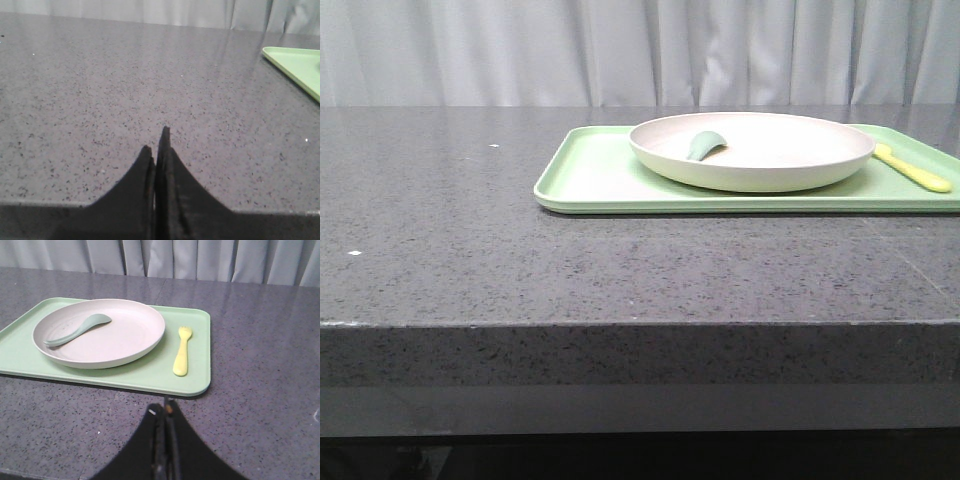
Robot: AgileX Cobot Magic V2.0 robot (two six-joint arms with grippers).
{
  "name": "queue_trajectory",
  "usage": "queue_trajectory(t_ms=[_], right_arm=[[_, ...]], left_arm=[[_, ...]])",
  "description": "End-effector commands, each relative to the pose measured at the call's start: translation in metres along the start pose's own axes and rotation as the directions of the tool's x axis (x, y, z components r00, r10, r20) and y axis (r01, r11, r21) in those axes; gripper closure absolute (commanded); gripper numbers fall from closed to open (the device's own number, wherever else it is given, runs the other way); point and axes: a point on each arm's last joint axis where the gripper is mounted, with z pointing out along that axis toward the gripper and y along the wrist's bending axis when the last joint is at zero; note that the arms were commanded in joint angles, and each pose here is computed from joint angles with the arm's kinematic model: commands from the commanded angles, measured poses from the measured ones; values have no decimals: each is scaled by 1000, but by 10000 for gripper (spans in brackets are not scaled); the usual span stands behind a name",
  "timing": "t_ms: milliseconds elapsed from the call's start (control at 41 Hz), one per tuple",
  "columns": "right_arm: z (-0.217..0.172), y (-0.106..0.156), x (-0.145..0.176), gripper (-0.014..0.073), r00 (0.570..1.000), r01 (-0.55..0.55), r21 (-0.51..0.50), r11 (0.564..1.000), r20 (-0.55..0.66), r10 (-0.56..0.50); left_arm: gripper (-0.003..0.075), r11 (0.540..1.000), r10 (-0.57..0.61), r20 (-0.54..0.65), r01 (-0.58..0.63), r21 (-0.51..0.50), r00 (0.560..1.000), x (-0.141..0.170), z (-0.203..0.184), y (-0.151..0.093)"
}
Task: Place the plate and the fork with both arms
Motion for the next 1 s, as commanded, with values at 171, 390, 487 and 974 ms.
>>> queue_trajectory(t_ms=[171, 390, 487, 974], right_arm=[[-2, -1, -14, 662, 996, 7, 10, 1000, 90, -8], [-2, -1, -14, 662, 996, 7, 10, 1000, 90, -8], [-2, -1, -14, 662, 996, 7, 10, 1000, 90, -8], [-2, -1, -14, 662, 996, 7, 10, 1000, 90, -8]], left_arm=[[738, 1000, -1, 147, 1, 5, 989, -12, -2, 0], [738, 1000, -1, 147, 1, 5, 989, -12, -2, 0], [738, 1000, -1, 147, 1, 5, 989, -12, -2, 0], [738, 1000, -1, 147, 1, 5, 989, -12, -2, 0]])
